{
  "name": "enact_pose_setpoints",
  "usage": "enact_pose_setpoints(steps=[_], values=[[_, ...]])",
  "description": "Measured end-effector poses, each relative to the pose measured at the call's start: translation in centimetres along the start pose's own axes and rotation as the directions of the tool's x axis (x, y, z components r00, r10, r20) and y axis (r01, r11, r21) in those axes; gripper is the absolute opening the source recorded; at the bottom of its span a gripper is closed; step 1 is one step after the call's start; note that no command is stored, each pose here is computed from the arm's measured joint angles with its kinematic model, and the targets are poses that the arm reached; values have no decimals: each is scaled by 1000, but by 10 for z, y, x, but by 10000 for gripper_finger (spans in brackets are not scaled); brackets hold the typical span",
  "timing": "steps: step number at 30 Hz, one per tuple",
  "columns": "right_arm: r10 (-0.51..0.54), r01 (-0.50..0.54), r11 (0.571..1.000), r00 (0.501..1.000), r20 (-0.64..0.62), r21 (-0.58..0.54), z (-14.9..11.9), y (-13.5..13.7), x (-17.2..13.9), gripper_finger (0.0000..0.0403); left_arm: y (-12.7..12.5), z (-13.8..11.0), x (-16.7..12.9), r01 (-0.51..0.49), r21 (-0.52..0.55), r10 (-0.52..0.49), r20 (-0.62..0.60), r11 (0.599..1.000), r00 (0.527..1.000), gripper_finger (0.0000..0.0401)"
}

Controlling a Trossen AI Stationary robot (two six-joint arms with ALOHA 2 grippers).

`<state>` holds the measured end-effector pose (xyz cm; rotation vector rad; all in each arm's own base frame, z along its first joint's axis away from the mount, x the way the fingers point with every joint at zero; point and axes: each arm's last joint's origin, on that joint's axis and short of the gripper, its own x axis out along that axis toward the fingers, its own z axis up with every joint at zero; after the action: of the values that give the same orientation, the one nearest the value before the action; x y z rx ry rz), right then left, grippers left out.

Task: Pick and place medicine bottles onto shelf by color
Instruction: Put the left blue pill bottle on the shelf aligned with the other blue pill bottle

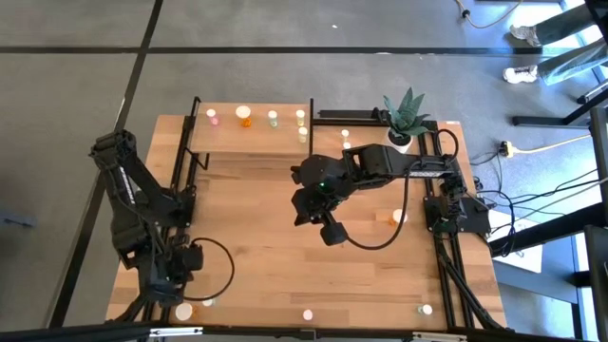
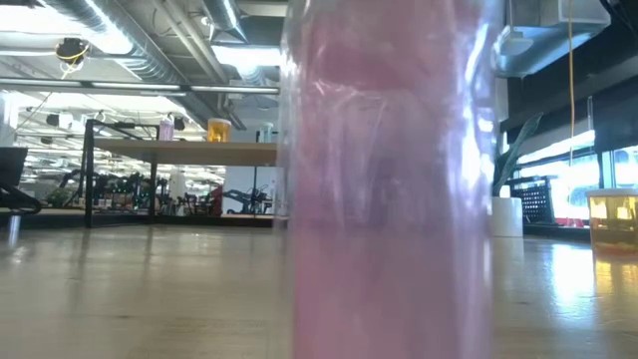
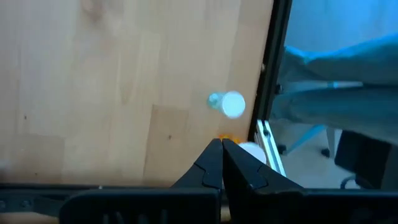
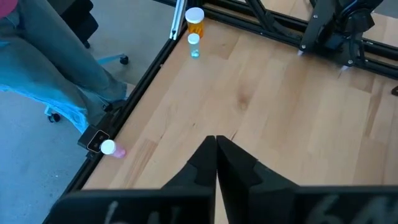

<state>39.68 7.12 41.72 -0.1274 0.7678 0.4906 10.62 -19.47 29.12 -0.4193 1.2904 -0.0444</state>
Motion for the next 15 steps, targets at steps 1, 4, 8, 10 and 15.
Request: enact_pose_setpoints(steps=[1,4,8,10,15], values=[[0,0,1000,1000,0,0,0,0,0,16,0,1,0,-5,-9,5,19,1000,1000,0],[0,0,1000,1000,0,-1,0,0,0,16,0,2,0,-17,-34,19,69,999,997,0],[0,0,1000,1000,0,-1,0,0,0,14,1,2,0,-20,-101,29,82,995,996,0],[0,0,1000,1000,0,-1,0,0,0,14,1,2,0,-18,-129,29,87,992,996,0],[0,0,1000,1000,-1,-1,0,0,0,14,0,3,0,-1,-178,18,92,984,996,0]])
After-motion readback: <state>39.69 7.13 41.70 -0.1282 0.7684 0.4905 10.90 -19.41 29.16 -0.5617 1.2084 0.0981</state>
